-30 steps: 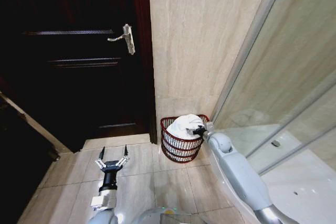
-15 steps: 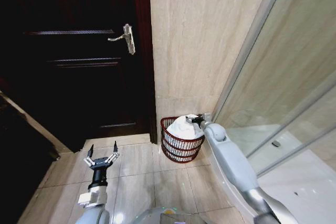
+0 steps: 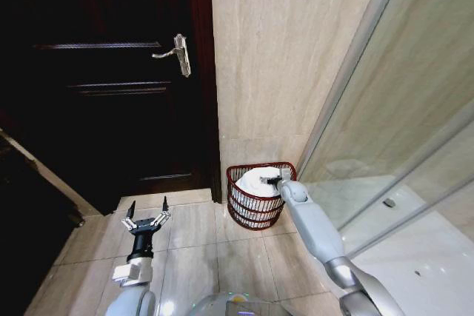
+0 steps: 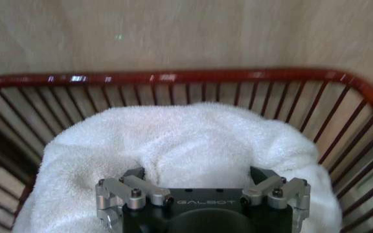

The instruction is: Discard the used towel into the hamper.

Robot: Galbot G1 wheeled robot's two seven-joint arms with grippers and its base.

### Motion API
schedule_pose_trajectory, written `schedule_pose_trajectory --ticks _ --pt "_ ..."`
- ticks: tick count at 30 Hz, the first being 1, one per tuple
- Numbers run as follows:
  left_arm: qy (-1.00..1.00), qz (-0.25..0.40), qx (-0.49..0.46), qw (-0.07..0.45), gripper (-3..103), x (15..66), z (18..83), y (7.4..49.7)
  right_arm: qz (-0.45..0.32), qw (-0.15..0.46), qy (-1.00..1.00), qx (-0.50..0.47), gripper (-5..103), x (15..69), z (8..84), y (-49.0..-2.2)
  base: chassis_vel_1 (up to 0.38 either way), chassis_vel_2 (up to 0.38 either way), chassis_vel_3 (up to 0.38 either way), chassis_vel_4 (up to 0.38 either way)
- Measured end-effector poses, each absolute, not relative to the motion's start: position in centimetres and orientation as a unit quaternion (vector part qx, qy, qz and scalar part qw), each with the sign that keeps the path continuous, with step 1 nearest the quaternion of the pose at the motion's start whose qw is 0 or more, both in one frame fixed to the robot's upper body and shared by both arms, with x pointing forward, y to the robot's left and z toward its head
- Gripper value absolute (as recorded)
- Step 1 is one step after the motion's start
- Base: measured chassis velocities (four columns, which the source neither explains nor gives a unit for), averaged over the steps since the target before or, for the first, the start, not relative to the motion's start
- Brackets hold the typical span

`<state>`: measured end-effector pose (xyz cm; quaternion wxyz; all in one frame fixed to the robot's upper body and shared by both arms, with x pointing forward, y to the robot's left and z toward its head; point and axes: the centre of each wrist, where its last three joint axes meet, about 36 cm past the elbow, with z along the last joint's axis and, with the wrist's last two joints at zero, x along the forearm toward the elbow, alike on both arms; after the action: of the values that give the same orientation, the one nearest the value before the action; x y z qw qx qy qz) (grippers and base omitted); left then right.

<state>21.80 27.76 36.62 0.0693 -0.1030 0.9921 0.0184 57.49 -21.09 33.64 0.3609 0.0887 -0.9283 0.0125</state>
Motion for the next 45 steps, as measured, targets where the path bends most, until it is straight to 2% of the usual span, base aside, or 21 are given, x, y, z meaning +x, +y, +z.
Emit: schedule_pose_trajectory --ticks 3,10,15,17,21,27,32,35,36,38,39,42,43,45 --pt "0.992 0.018 -0.103 0.071 100 21.8 36.6 27.8 -0.003 0.383 -0.919 0.092 100 57.6 32.3 -20.4 0.0 0.0 0.0 0.0" --pt "0.992 0.017 -0.104 0.072 100 21.8 36.5 27.9 -0.013 0.389 -0.916 0.093 100 58.3 31.7 -19.4 0.0 0.0 0.0 0.0" --pt "0.992 0.018 -0.104 0.073 100 21.8 36.6 28.1 0.004 0.352 -0.932 0.089 100 57.6 33.3 -19.1 0.0 0.0 0.0 0.0" --pt "0.992 0.018 -0.102 0.074 100 21.9 36.6 28.1 0.019 0.314 -0.944 0.095 100 57.1 36.0 -19.3 0.0 0.0 0.0 0.0" --pt "0.993 0.017 -0.096 0.073 100 22.0 36.6 27.8 0.032 0.275 -0.955 0.104 100 56.1 39.7 -19.3 0.0 0.0 0.0 0.0" --pt "0.993 0.02 -0.09 0.075 100 22.0 37.1 27.8 0.033 0.247 -0.963 0.103 100 55.1 43.0 -19.2 0.0 0.0 0.0 0.0" --pt "0.993 0.02 -0.089 0.077 100 22.0 37.3 27.9 0.04 0.187 -0.975 0.113 100 51.9 45.4 -19.4 0.0 0.0 0.0 0.0" --pt "0.993 0.014 -0.091 0.078 100 21.9 37.3 27.8 0.042 0.106 -0.987 0.117 100 48.4 46.6 -19.9 0.0 0.0 0.0 0.0" --pt "0.993 0.014 -0.091 0.078 100 21.9 37.3 27.8 0.042 0.106 -0.987 0.117 100 48.4 46.6 -19.9 0.0 0.0 0.0 0.0" --pt "0.993 0.011 -0.092 0.078 100 21.8 37.4 27.7 0.062 0.048 -0.99 0.116 100 46.3 46.4 -20.6 0.0 0.0 0.0 0.0" --pt "0.993 0.011 -0.092 0.078 100 21.8 37.4 27.7 0.062 0.048 -0.99 0.116 100 46.3 46.4 -20.6 0.0 0.0 0.0 0.0" --pt "0.992 0.007 -0.093 0.085 100 21.5 37.6 27.6 0.071 -0.027 -0.992 0.104 100 43.4 45.9 -21.1 0.0 0.0 0.0 0.0" --pt "0.992 0.007 -0.093 0.085 100 21.5 37.6 27.6 0.071 -0.027 -0.992 0.104 100 43.4 45.9 -21.1 0.0 0.0 0.0 0.0" --pt "0.992 0.0 -0.095 0.088 100 21.3 37.6 27.4 0.072 -0.065 -0.992 0.086 100 41.1 45.5 -21.0 0.0 0.0 0.0 0.0"
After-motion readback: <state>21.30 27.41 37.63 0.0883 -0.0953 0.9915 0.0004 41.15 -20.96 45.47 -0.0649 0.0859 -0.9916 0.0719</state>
